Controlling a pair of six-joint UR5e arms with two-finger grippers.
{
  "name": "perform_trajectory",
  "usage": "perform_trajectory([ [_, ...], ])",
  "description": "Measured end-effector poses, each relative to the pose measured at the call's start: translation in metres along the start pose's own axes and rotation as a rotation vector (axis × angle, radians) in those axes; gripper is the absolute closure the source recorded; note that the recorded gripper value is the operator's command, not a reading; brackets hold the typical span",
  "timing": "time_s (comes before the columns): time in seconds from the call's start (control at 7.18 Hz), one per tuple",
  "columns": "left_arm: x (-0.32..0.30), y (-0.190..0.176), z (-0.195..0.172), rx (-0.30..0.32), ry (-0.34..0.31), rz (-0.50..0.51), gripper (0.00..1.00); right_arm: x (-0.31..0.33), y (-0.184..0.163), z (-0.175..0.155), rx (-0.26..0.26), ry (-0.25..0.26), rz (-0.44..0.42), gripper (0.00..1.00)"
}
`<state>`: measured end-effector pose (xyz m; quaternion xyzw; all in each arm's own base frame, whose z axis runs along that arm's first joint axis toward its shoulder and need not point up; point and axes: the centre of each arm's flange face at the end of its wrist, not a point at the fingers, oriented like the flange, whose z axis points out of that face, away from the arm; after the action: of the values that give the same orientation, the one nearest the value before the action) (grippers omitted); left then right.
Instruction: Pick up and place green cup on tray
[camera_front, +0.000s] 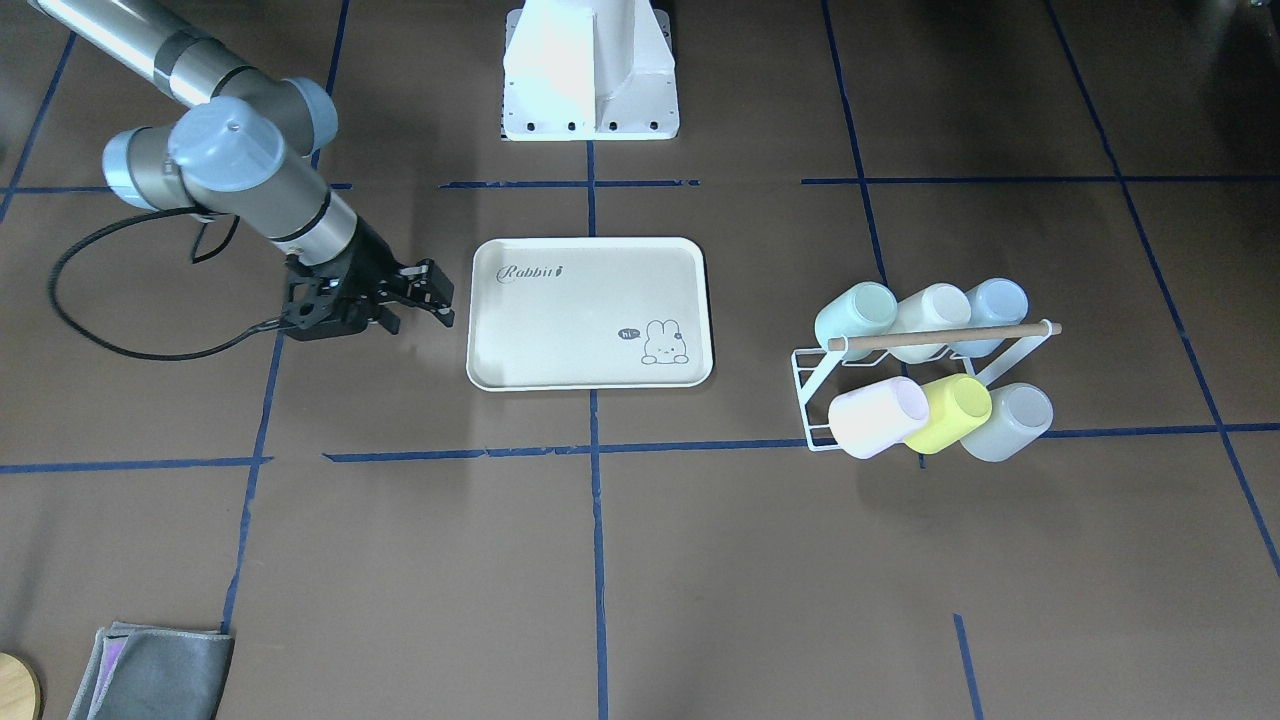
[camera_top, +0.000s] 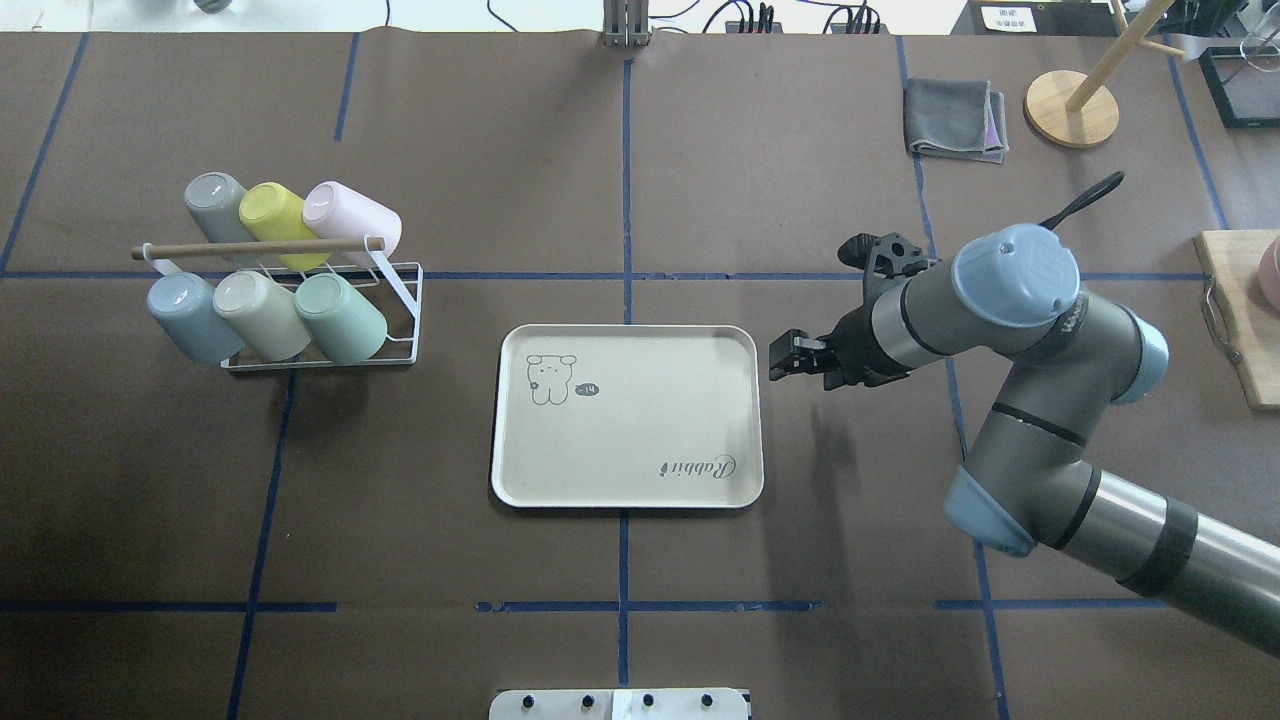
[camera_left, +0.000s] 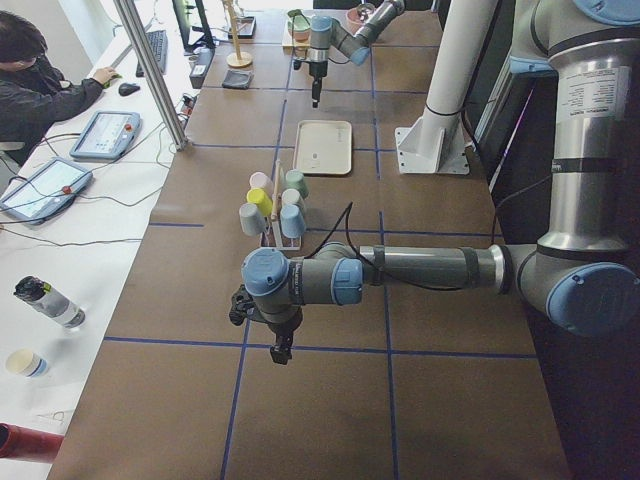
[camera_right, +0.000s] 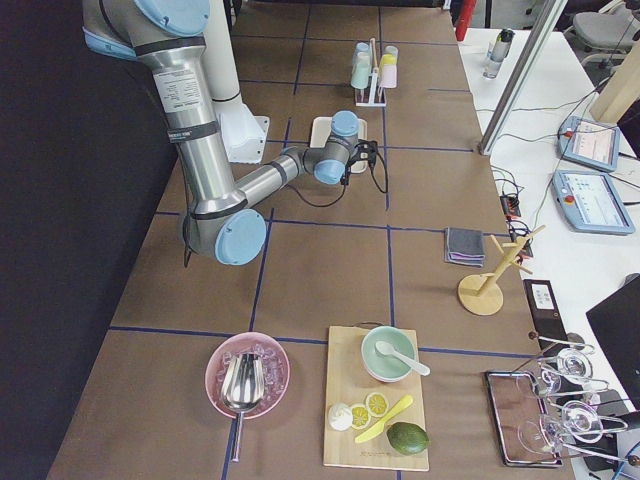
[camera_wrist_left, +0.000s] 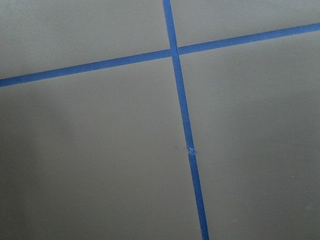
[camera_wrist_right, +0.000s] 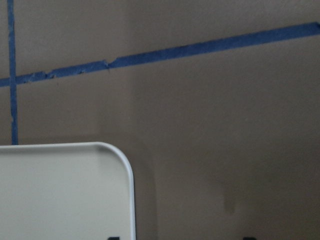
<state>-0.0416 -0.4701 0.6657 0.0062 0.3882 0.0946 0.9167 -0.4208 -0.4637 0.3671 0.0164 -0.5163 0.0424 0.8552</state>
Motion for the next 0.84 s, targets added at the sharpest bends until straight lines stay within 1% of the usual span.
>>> perform_trajectory([
  [0.14, 0.0, 0.0, 0.0, 0.0, -0.002, 0.001, 0.0, 0.016, -0.023, -0.02, -0.011, 0.024, -0.029, 0.0],
  [0.28, 0.0, 0.0, 0.0, 0.0, -0.005, 0.001, 0.0, 0.038, -0.048, -0.041, -0.024, 0.061, -0.069, 0.0],
  [0.56, 0.001, -0.001, -0.002, 0.003, -0.007, 0.004, 0.0, 0.117, -0.092, -0.099, -0.045, 0.166, -0.186, 0.0],
  [0.7, 0.002, -0.001, -0.003, 0.006, -0.008, 0.007, 0.0, 0.162, -0.107, -0.136, -0.059, 0.226, -0.253, 0.0],
  [0.84, 0.004, -0.002, -0.005, 0.009, -0.009, 0.011, 0.0, 0.206, -0.116, -0.174, -0.084, 0.279, -0.315, 0.0],
])
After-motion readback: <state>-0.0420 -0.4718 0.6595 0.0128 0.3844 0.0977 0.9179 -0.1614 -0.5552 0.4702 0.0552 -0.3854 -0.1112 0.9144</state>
